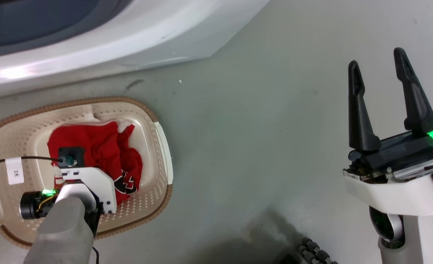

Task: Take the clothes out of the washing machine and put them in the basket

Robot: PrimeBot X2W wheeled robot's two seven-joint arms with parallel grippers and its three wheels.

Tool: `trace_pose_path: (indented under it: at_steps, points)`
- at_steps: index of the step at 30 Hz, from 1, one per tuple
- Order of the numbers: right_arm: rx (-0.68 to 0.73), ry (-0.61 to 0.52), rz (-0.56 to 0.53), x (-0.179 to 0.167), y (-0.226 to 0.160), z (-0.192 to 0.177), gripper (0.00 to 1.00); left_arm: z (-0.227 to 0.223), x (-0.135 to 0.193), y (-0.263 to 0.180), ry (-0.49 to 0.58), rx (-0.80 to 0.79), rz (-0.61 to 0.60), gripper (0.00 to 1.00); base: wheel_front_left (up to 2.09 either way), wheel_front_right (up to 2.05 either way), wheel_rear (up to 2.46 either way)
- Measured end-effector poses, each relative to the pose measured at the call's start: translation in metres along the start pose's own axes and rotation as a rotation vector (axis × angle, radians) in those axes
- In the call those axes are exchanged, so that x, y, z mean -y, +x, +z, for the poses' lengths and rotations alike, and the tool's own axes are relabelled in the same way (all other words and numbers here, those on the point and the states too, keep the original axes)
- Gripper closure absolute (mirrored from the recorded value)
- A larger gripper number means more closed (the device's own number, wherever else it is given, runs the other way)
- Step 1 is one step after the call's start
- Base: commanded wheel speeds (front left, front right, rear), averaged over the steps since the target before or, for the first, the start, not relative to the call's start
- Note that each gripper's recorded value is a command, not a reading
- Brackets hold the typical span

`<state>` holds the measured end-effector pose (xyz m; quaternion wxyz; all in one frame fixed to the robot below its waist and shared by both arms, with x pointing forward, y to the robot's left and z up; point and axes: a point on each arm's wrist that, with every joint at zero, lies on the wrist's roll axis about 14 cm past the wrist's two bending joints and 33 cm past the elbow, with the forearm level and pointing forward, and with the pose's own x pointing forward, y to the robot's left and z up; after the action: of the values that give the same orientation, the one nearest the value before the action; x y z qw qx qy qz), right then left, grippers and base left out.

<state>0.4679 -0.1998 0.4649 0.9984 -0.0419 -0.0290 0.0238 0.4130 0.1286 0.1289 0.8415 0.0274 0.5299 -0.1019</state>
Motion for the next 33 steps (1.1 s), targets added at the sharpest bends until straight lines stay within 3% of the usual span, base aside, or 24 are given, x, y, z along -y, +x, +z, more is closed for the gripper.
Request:
trace_pose_path:
  at_steps: [4, 5, 6, 19, 33]
  points:
    - [-0.037, -0.002, 0.003, 0.000, 0.005, -0.019, 0.00, -0.014, 0.003, 0.015, -0.006, -0.046, -0.006, 1.00, 0.00, 0.00, 0.00]
    - [-0.045, 0.000, 0.003, 0.000, 0.005, -0.023, 0.00, -0.018, 0.003, 0.017, -0.010, -0.055, -0.006, 0.68, 0.00, 0.00, 0.00]
    - [-0.050, 0.000, 0.003, 0.000, 0.006, -0.025, 0.00, -0.020, 0.003, 0.018, -0.011, -0.061, -0.006, 0.00, 0.00, 0.00, 0.00]
    - [-0.036, 0.007, -0.012, 0.001, -0.011, -0.006, 0.00, 0.025, 0.012, -0.017, -0.045, 0.141, -0.007, 0.00, 0.00, 0.00, 0.00]
    - [0.037, 0.006, -0.002, -0.010, -0.068, 0.048, 0.00, 0.098, 0.004, -0.141, -0.061, 0.576, 0.057, 0.00, 0.00, 0.00, 0.00]
